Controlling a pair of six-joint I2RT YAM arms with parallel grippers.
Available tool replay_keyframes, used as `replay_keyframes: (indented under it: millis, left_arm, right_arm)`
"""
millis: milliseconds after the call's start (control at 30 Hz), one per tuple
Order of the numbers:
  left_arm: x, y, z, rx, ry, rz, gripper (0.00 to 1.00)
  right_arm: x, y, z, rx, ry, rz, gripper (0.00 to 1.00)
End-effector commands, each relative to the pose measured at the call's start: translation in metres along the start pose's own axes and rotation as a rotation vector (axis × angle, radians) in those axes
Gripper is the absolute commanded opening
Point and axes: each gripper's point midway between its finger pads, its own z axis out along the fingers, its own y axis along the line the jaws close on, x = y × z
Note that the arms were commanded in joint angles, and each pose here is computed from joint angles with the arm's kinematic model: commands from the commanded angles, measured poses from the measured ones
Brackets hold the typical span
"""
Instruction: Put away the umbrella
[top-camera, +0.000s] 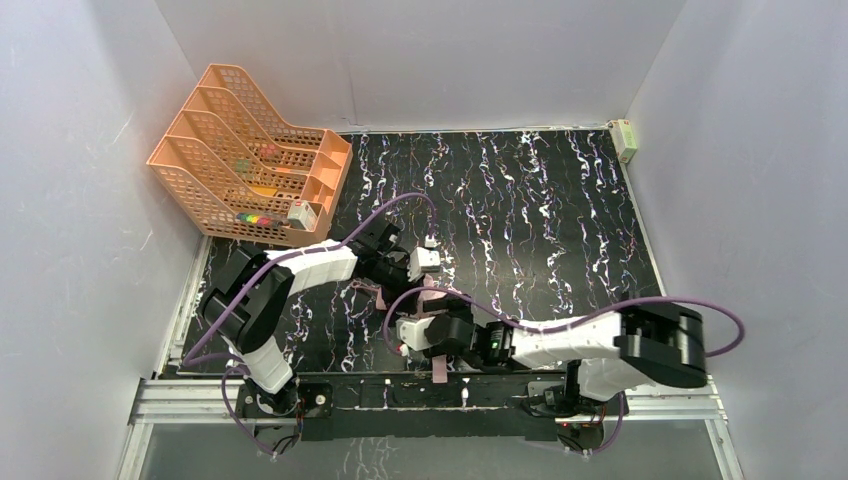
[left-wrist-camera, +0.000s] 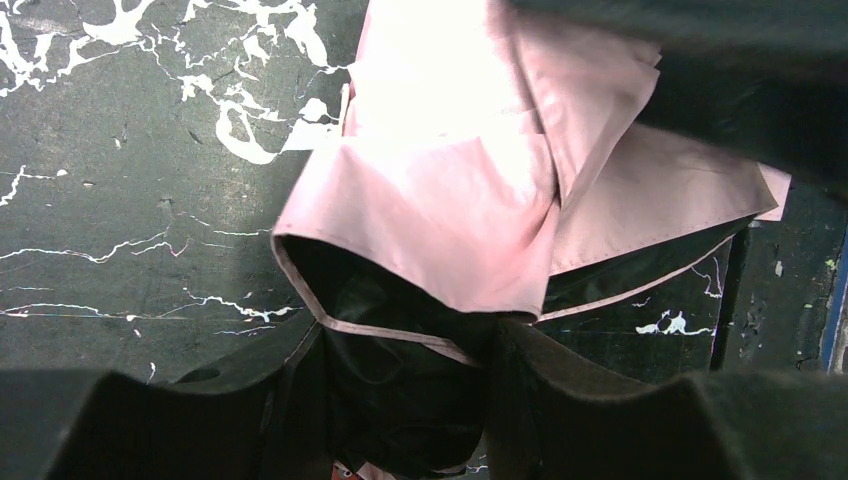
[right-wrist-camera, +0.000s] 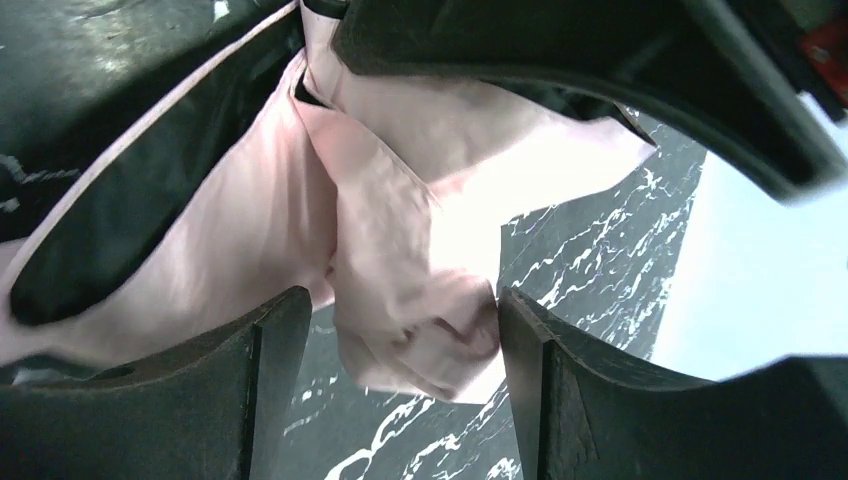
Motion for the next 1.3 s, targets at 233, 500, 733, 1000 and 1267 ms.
replay_keyframes:
  millis: [233, 500, 733, 1000, 1267]
  left_arm:
    - [0.032, 0.004, 0.001, -0.101, 0.126, 0.027, 0.0]
    - [0.034, -0.001, -0.007, -0.179, 0.12, 0.071, 0.0]
    - [0.036, 0.002, -0.013, -0.275, 0.106, 0.119, 0.0]
    - [0.04, 0.005, -0.012, -0.356, 0.148, 0.218, 0.0]
    - [0.039, 0.002, -0.018, -0.441, 0.183, 0.353, 0.0]
  right_arm:
    - [-0.046, -0.011, -0.089, -0.216, -0.321, 0.427, 0.75]
    - [-0.068, -0.071, -0.148, -0.17, -0.403, 0.842, 0.82]
    - [-0.059, -0.104, -0.174, -0.096, -0.344, 0.989, 0.85]
    - [-0.009, -0.138, -0.141, -0.066, -0.163, 1.145, 0.89]
    - [0.032, -0.121, -0.091, -0.344, -0.026, 1.327, 0.91]
